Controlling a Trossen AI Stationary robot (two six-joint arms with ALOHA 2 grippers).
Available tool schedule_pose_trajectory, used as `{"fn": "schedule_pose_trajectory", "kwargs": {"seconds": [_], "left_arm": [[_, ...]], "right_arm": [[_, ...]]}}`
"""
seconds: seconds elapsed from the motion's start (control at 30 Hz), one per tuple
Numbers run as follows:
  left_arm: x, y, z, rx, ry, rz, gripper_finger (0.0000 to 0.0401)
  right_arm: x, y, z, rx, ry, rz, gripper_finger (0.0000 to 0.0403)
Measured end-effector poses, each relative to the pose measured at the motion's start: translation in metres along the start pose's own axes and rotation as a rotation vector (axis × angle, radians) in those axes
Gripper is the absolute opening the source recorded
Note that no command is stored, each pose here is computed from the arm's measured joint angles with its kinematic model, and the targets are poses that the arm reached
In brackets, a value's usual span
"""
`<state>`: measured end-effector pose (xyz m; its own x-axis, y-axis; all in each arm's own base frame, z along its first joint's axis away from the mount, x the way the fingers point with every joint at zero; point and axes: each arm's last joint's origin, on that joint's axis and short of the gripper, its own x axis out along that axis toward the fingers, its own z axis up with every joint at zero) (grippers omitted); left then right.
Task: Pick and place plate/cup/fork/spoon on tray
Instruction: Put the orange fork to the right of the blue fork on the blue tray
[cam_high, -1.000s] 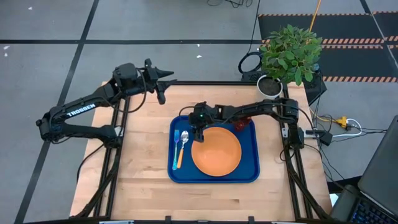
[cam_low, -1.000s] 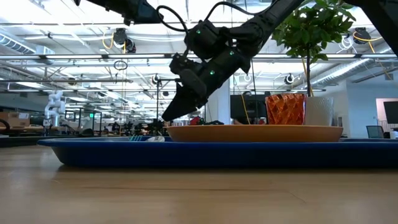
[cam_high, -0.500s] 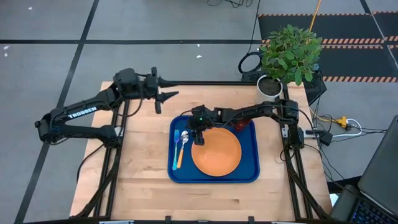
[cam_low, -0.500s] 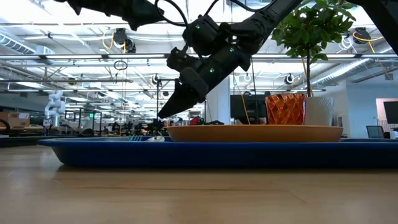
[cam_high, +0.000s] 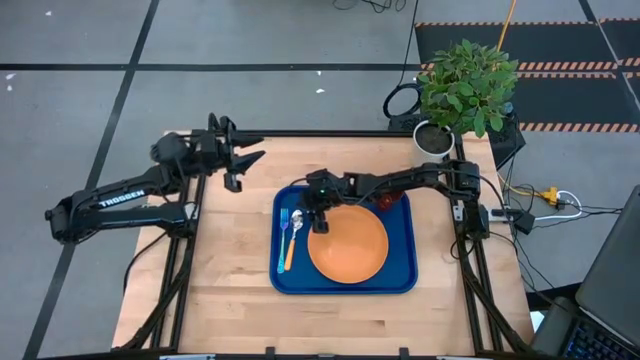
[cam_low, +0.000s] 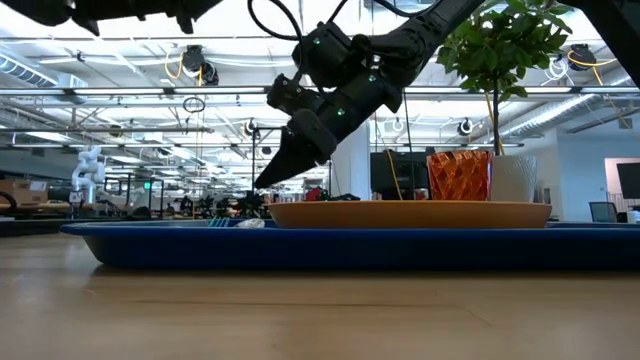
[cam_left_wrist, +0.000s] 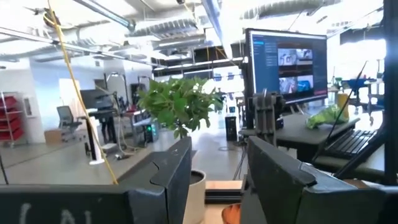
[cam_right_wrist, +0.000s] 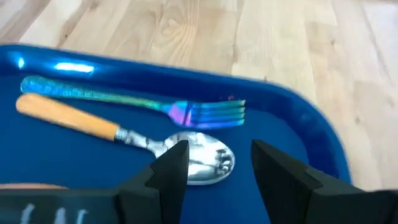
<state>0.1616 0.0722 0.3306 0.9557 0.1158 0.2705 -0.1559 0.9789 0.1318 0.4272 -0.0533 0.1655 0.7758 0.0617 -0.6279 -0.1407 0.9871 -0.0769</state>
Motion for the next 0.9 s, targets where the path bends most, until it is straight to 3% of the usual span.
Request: {"fn": "schedule_pose_trajectory", "kwargs": {"seconds": [0.13,0.33,0.9], "left_arm": [[-0.002,-0.002,-0.003,-0.015,0.01,-0.008,0.0161],[-0.001,-0.005,-0.004,-0.038,0.022,-0.026,0.0161],[0.0,-0.007,-0.004,-0.039,0.02,-0.037,0.0161]], "right_arm": [[0.002,0.0,0.01,-0.028,-0.005,0.004,0.0169],[0.019,0.004,0.0,-0.037,0.075,0.05,0.0169],[0.021,-0.005,-0.004,-0.06,0.102,-0.016,0.0169]]}}
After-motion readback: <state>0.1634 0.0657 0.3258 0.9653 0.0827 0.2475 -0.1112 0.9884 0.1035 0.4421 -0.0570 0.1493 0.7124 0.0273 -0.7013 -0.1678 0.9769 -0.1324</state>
